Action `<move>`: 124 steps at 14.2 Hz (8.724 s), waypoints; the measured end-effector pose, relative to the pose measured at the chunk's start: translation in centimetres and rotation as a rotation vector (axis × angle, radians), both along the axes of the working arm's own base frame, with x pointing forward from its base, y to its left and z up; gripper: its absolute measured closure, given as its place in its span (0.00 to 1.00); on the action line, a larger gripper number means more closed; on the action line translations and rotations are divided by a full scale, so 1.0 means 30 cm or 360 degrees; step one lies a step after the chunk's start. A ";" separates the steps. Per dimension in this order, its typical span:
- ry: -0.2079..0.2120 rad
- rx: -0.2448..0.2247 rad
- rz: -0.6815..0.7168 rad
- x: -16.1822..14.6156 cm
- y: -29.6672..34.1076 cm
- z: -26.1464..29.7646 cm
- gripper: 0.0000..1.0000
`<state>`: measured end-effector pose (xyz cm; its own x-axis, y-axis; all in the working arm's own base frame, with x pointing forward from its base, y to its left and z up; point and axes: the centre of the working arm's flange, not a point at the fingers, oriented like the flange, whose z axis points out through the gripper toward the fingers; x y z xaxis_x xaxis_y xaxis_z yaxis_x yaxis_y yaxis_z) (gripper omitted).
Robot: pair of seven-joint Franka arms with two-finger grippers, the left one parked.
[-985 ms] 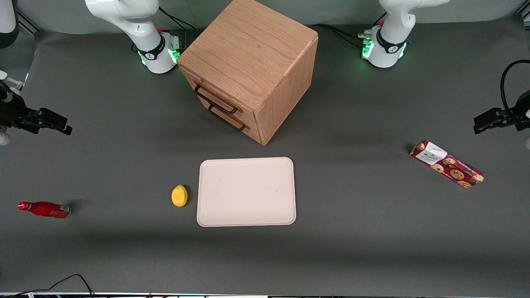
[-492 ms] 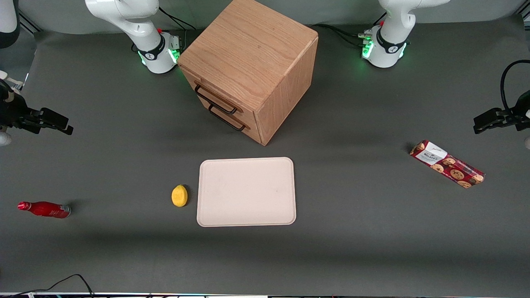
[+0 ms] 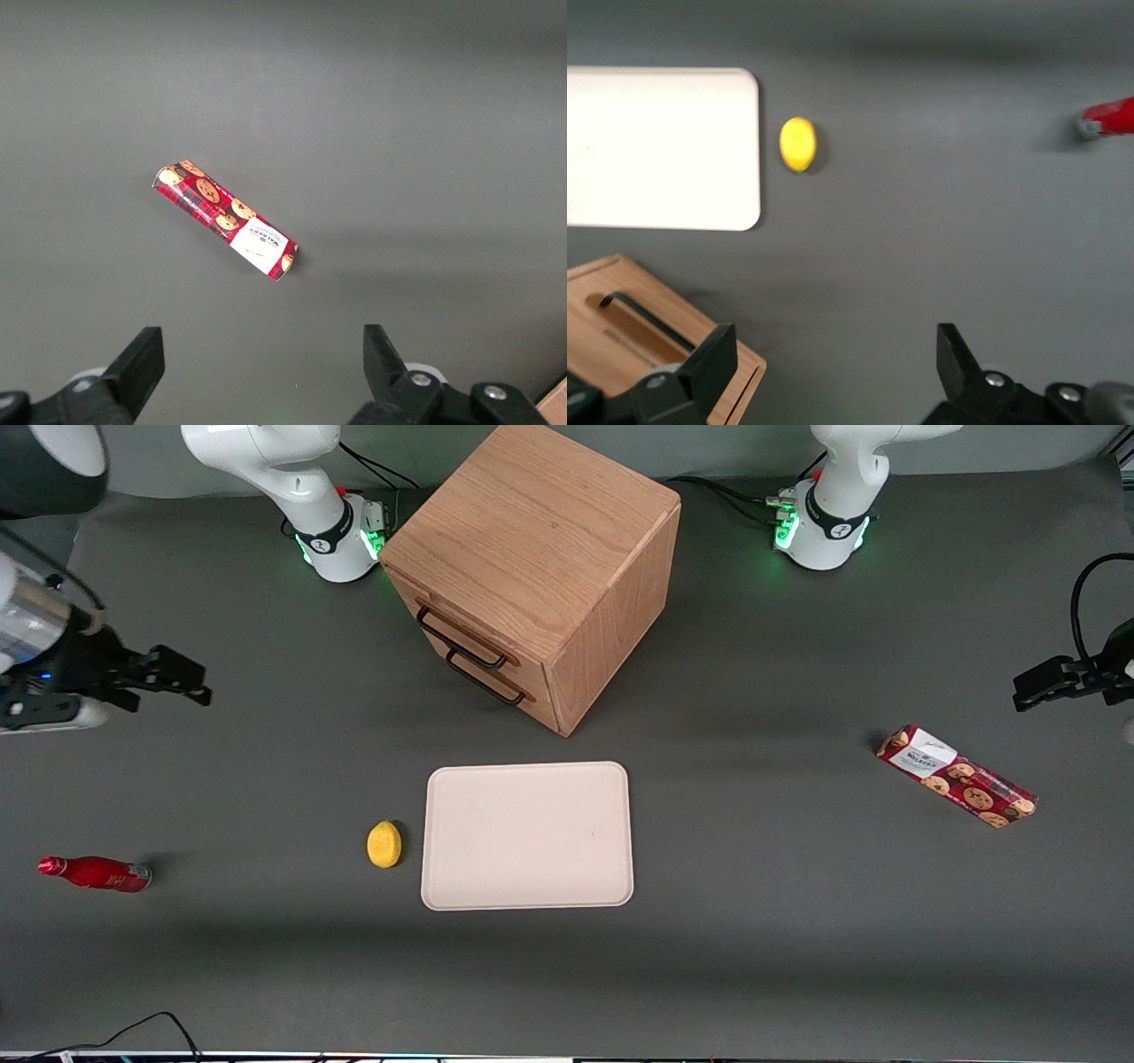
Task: Open upper drawer
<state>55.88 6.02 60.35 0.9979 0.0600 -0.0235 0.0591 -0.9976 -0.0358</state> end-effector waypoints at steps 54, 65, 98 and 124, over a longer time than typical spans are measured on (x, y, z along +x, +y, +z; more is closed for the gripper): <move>0.0578 0.0290 0.1254 -0.159 0.850 -0.584 0.00; 0.0675 0.0283 0.1264 -0.192 0.847 -0.676 0.00; 0.0476 0.0341 0.1530 -0.042 0.733 -0.743 0.00; 0.0323 0.0393 0.1650 0.228 0.464 -0.763 0.00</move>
<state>62.73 19.94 37.48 0.4375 0.8976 -0.0540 0.8395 -0.4293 -0.3332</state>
